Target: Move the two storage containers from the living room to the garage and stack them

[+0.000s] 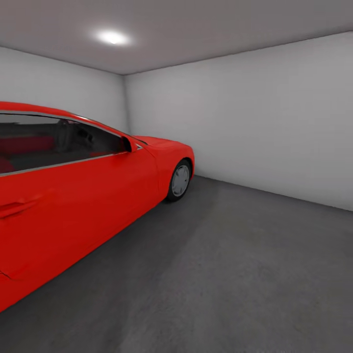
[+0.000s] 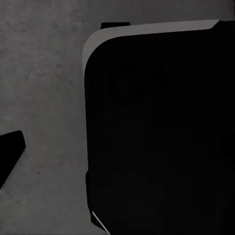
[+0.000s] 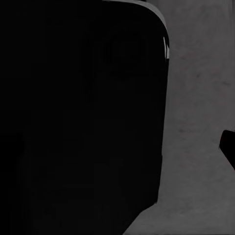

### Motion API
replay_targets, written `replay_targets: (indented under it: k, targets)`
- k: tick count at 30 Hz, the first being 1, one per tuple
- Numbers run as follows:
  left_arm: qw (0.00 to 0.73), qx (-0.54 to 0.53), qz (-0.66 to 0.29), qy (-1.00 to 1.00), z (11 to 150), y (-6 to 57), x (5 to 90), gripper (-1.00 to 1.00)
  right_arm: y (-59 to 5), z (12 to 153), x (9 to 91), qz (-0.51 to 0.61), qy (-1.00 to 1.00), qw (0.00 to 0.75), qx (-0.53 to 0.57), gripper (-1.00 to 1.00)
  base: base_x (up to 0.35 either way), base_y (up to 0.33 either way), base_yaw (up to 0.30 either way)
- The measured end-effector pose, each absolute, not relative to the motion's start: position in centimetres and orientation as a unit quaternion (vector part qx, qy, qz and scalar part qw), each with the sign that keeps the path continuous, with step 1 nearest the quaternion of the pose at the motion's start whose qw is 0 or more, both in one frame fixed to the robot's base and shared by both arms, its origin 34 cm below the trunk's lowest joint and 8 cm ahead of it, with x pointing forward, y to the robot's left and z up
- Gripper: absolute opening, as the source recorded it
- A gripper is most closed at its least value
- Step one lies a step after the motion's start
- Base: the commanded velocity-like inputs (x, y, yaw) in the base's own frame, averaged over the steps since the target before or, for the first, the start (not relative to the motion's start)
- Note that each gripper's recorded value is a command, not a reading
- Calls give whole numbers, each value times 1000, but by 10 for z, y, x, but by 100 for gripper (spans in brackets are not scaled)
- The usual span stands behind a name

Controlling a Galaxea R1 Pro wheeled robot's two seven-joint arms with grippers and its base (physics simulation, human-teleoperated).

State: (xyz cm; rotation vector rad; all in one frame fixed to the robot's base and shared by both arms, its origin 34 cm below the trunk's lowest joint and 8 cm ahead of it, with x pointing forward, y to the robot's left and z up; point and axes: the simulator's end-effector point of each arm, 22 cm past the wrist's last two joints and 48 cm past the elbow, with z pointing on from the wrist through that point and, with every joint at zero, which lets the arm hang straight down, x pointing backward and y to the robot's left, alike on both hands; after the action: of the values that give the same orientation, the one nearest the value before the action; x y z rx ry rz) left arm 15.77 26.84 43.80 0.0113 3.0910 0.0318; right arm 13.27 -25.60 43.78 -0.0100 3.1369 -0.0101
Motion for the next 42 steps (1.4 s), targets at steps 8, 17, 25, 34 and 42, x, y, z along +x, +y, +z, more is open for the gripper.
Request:
replay_targets:
  k: [8, 17, 25, 34, 42]
  targets:
    - [25, 4, 10, 1000, 438, 268, 158, 100, -255, 438, 135, -3, 1000, 6, -3, 100, 0, 0, -297]
    - [28, 4, 10, 1000, 438, 268, 160, 100, -255, 438, 138, -3, 1000, 11, -2, 100, 0, 0, -298]
    - [31, 3, 10, 999, 438, 268, 162, 100, -255, 438, 140, -3, 1000, 15, -2, 100, 0, 0, -298]
    - [33, 4, 10, 999, 438, 268, 164, 100, -256, 438, 144, -3, 1000, 22, -5, 100, 0, 0, -298]
    - [34, 4, 10, 999, 438, 268, 164, 100, -257, 438, 149, -4, 999, 35, -3, 100, 0, 0, -299]
